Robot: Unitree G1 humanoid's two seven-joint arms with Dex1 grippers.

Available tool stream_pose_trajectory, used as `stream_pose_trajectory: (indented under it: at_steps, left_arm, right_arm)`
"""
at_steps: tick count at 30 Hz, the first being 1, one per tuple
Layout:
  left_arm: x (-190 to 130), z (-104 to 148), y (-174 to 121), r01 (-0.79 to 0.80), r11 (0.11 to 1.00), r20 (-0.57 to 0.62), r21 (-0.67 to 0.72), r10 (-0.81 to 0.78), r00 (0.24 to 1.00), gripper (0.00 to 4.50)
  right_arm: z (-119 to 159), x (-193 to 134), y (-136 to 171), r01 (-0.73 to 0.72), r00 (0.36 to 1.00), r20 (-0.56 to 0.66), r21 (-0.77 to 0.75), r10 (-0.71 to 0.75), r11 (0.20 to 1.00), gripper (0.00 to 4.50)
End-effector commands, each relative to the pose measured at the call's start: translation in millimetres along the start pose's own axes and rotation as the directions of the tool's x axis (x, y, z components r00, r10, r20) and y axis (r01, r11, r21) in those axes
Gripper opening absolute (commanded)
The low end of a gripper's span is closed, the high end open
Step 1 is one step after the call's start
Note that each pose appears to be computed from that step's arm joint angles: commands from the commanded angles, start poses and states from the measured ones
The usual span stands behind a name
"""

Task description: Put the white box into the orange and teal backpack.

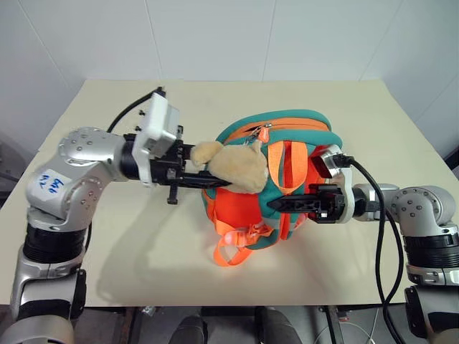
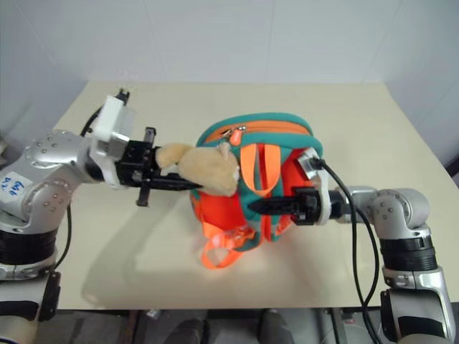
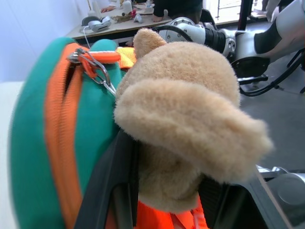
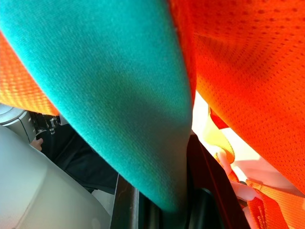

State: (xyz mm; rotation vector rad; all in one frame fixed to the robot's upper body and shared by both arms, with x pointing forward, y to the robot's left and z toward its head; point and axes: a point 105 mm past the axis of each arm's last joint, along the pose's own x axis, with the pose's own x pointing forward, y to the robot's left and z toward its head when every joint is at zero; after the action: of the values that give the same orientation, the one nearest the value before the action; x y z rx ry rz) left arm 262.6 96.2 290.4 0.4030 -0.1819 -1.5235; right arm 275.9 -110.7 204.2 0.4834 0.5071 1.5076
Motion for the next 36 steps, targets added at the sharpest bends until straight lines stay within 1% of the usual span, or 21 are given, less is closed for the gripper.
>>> stream_pose_trajectory:
  at_steps: [1, 4, 7, 10, 14, 17, 18, 20, 26, 29, 31, 33, 36]
  left_arm:
    - [-28, 21, 7, -0.046, 0.999, 0.014, 0.022, 0.045, 0.999, 1.25]
    - [-44, 23, 8, -0.059, 0.998, -0.016, -0.02, 0.058, 0.998, 1.25]
    - [-63, 13, 11, -0.097, 0.991, -0.07, -0.088, 0.091, 0.993, 1.25]
    - [-78, -3, 16, -0.148, 0.976, -0.105, -0.159, 0.132, 0.986, 1.25]
    - [-92, -35, 21, -0.214, 0.953, -0.165, -0.215, 0.18, 0.97, 1.25]
    - [-97, -70, 25, -0.259, 0.935, -0.233, -0.242, 0.203, 0.951, 1.25]
    - [-96, -84, 24, -0.263, 0.933, -0.271, -0.247, 0.194, 0.943, 1.25]
    - [-91, -101, 21, -0.248, 0.935, -0.307, -0.255, 0.165, 0.937, 1.25]
    - [-49, -144, 14, -0.213, 0.914, -0.206, -0.344, 0.148, 0.967, 1.25]
    - [-34, -159, 17, -0.247, 0.908, -0.177, -0.338, 0.197, 0.964, 1.25]
    - [-26, -169, 17, -0.273, 0.914, -0.195, -0.299, 0.222, 0.955, 1.25]
    - [-24, -171, 9, -0.25, 0.923, -0.196, -0.293, 0.198, 0.96, 1.25]
    - [-31, -172, -4, -0.237, 0.919, -0.199, -0.316, 0.179, 0.963, 1.25]
  right_arm:
    - [4, -2, 8, -0.017, 1.0, 0.016, -0.032, 0.018, 0.999, 0.52]
    - [4, -2, 8, -0.015, 1.0, 0.018, -0.032, 0.015, 0.999, 0.52]
    - [3, -2, 8, -0.012, 1.0, 0.021, -0.03, 0.012, 0.999, 0.52]
    - [2, -2, 9, -0.01, 1.0, 0.025, -0.028, 0.011, 1.0, 0.52]
    - [2, -1, 10, -0.01, 0.999, 0.03, -0.028, 0.01, 1.0, 0.52]
    - [2, -1, 10, -0.006, 0.999, 0.035, -0.028, 0.007, 1.0, 0.52]
    - [2, -2, 10, -0.005, 0.999, 0.037, -0.029, 0.006, 1.0, 0.52]
    - [2, -2, 11, -0.003, 0.999, 0.039, -0.029, 0.005, 1.0, 0.52]
    - [3, -2, 12, 0.003, 0.999, 0.048, -0.03, -0.001, 1.0, 0.52]
    - [3, 0, 12, 0.003, 0.999, 0.051, -0.03, -0.002, 1.0, 0.52]
    - [4, 1, 11, 0.009, 0.998, 0.063, -0.027, -0.008, 1.0, 0.52]
    - [3, 2, 10, 0.027, 0.998, 0.061, -0.02, -0.025, 0.999, 0.52]
    - [3, 0, 8, 0.038, 0.997, 0.074, -0.014, -0.037, 0.999, 0.52]
